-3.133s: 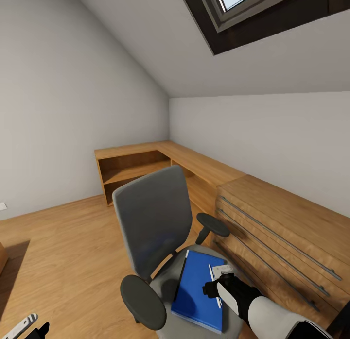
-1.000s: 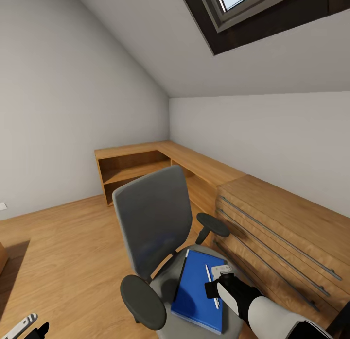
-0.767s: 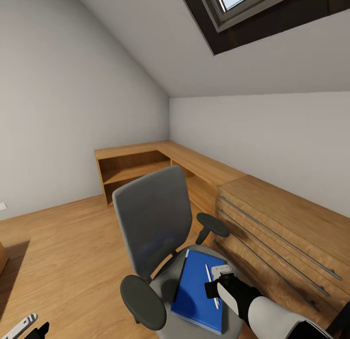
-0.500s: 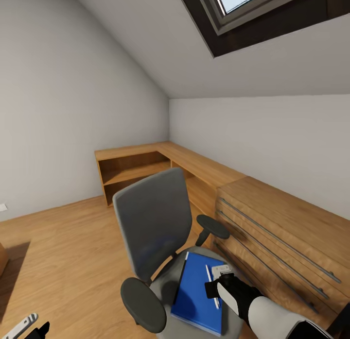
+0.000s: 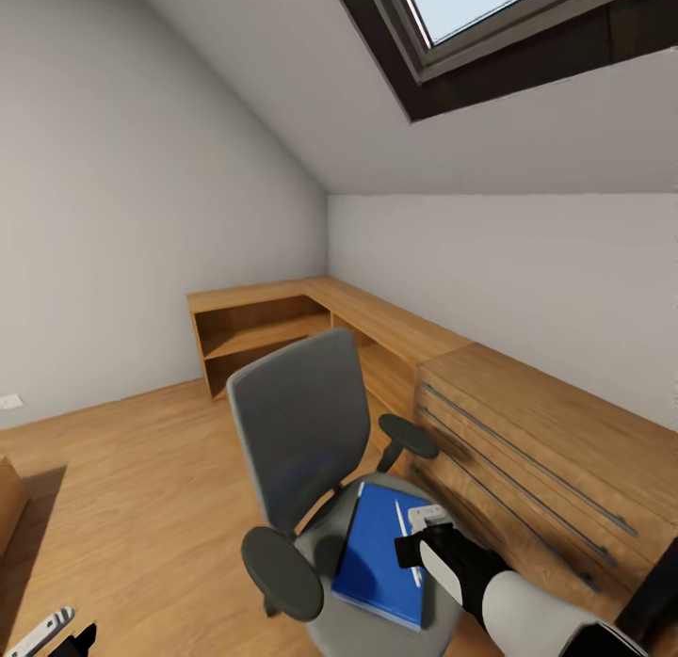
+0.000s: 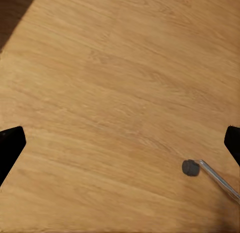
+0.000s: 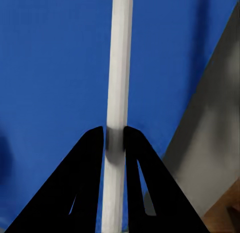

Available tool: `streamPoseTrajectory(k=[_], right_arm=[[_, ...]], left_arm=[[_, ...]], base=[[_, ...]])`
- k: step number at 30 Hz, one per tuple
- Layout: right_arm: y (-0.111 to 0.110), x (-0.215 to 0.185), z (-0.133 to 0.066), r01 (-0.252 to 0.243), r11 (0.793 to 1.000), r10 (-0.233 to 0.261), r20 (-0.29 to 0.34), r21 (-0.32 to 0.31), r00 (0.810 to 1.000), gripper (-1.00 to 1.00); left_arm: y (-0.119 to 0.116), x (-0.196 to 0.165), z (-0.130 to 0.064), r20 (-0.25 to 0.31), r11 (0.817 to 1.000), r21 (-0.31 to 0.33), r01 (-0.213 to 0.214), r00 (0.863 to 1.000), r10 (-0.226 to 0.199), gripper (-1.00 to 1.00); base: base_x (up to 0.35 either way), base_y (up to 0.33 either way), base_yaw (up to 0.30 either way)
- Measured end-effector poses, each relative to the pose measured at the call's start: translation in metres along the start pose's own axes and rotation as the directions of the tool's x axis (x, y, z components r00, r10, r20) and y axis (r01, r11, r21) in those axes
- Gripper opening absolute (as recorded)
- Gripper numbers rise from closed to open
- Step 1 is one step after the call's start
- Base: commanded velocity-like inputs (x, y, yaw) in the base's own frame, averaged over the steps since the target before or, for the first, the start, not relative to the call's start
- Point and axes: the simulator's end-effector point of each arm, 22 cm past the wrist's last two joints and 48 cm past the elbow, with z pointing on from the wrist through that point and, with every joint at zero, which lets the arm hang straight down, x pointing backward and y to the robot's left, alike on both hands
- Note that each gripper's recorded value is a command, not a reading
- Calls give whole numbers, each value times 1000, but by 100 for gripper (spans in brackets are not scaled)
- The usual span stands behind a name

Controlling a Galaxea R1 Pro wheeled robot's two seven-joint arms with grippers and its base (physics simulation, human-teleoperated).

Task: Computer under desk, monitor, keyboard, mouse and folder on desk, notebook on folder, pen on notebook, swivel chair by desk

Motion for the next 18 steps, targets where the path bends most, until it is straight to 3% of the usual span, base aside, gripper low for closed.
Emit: streamPoseTrajectory(k=[6,12,18], right_arm=[[1,-21,-13,2,1000,-1,32,-9,999,-100],[-12,-53,-33,2,1000,-1,72,-13,997,-100],[-15,-95,-65,7,999,-1,127,-48,992,-100]], left_arm=[[-3,-6,-7,-3,1000,-2,0,1000,0,100],[-5,-9,-14,-10,1000,-5,-1,1000,1,100],[-7,-15,-21,-14,1000,-6,0,1000,0,100]], base=[[-329,0,0],[-332,0,0],[-139,0,0]])
